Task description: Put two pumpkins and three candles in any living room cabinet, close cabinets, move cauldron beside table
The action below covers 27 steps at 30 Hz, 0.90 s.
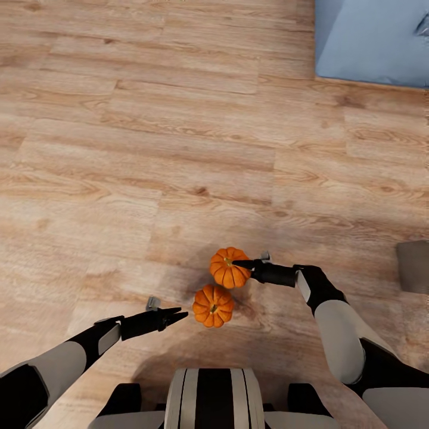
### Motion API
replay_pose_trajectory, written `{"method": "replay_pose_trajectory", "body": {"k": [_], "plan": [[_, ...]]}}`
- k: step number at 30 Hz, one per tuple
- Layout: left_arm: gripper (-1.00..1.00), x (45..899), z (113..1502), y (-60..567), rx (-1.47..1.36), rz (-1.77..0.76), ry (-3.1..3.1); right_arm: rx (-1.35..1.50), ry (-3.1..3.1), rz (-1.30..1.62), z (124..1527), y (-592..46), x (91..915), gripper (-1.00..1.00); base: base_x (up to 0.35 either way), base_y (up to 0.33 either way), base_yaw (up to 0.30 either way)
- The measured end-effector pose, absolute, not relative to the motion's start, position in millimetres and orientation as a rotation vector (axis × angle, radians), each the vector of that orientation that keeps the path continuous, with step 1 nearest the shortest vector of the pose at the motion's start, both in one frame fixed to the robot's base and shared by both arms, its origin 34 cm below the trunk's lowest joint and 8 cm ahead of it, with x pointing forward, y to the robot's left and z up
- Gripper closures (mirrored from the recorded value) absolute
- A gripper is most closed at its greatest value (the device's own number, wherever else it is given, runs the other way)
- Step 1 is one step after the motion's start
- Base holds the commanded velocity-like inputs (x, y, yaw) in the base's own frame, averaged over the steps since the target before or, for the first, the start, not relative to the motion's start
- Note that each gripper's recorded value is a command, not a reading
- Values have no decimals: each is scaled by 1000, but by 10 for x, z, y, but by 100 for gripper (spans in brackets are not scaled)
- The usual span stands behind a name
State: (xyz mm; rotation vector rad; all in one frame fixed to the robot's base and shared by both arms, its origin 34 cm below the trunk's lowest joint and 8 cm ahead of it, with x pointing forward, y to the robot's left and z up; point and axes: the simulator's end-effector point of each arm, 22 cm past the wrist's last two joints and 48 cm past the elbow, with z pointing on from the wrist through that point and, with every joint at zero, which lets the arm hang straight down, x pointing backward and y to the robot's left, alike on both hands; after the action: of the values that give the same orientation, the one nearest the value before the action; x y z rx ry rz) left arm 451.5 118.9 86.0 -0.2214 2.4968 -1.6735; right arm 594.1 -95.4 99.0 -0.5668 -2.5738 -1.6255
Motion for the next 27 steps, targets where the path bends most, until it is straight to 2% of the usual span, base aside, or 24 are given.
{"method": "replay_pose_trajectory", "body": {"k": [5,17,27], "plan": [[-100,4531,874,1200,-220,-1671,2497,-567,-2584,-1612,991,-959,5954,100,0,0,-199],[-100,4532,871,1174,-223,-1670,2498,-570,-2583,-1618,1001,-958,5964,100,0,0,-18],[-100,4679,835,1231,-271,-1607,2491,-567,-2590,-1625,1041,-972,6002,100,0,0,-162]]}}
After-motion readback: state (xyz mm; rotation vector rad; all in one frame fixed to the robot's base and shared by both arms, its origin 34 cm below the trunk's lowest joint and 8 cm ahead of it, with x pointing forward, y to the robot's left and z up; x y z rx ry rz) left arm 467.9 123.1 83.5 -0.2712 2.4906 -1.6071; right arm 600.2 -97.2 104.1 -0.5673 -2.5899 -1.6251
